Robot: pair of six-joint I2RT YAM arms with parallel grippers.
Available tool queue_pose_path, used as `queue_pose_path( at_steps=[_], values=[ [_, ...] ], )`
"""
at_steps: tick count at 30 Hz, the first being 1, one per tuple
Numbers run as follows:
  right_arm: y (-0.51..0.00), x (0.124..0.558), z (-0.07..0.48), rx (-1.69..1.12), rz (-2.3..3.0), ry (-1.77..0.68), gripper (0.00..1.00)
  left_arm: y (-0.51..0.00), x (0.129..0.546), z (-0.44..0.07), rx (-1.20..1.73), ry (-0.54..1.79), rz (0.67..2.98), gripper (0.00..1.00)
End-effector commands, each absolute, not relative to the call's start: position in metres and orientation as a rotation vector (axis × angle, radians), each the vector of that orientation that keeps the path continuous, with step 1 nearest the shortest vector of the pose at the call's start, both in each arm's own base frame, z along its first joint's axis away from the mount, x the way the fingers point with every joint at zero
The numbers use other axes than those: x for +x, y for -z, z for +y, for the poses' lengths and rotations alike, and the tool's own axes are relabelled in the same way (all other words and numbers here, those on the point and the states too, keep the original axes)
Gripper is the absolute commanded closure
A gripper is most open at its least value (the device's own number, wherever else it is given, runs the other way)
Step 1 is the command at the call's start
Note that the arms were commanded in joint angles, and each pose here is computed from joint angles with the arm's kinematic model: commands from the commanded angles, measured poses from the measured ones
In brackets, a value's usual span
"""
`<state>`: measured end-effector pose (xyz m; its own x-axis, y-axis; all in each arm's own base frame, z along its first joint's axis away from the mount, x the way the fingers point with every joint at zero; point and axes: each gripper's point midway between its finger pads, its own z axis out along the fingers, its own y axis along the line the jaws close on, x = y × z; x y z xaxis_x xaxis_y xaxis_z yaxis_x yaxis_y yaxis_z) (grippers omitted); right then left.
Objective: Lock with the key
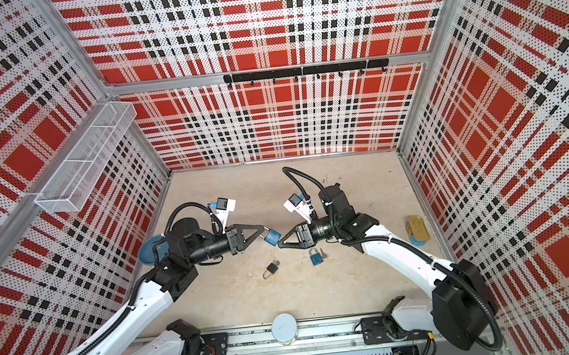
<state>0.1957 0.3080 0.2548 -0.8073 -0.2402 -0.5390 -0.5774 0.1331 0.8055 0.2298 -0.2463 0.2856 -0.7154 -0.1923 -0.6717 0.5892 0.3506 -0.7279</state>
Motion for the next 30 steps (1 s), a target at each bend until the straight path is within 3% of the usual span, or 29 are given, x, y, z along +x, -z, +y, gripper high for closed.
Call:
queue_pose_path(
  at_steps=[1,5,30],
  values=[
    [-0.268,0.196,0.309,-0.847,2.040,-1.741,0.83,-0.310,0.230,-0.244,0.365,1.441,1.848,1.00],
    [-0.269,0.197,0.309,-0.847,2.034,-1.745,1.00,-0.309,0.230,-0.244,0.364,1.444,1.853,1.00],
    [-0.194,0.202,0.262,-0.580,2.242,-1.635,1.00,-0.293,0.262,-0.226,0.278,1.398,1.904,1.00]
  ],
)
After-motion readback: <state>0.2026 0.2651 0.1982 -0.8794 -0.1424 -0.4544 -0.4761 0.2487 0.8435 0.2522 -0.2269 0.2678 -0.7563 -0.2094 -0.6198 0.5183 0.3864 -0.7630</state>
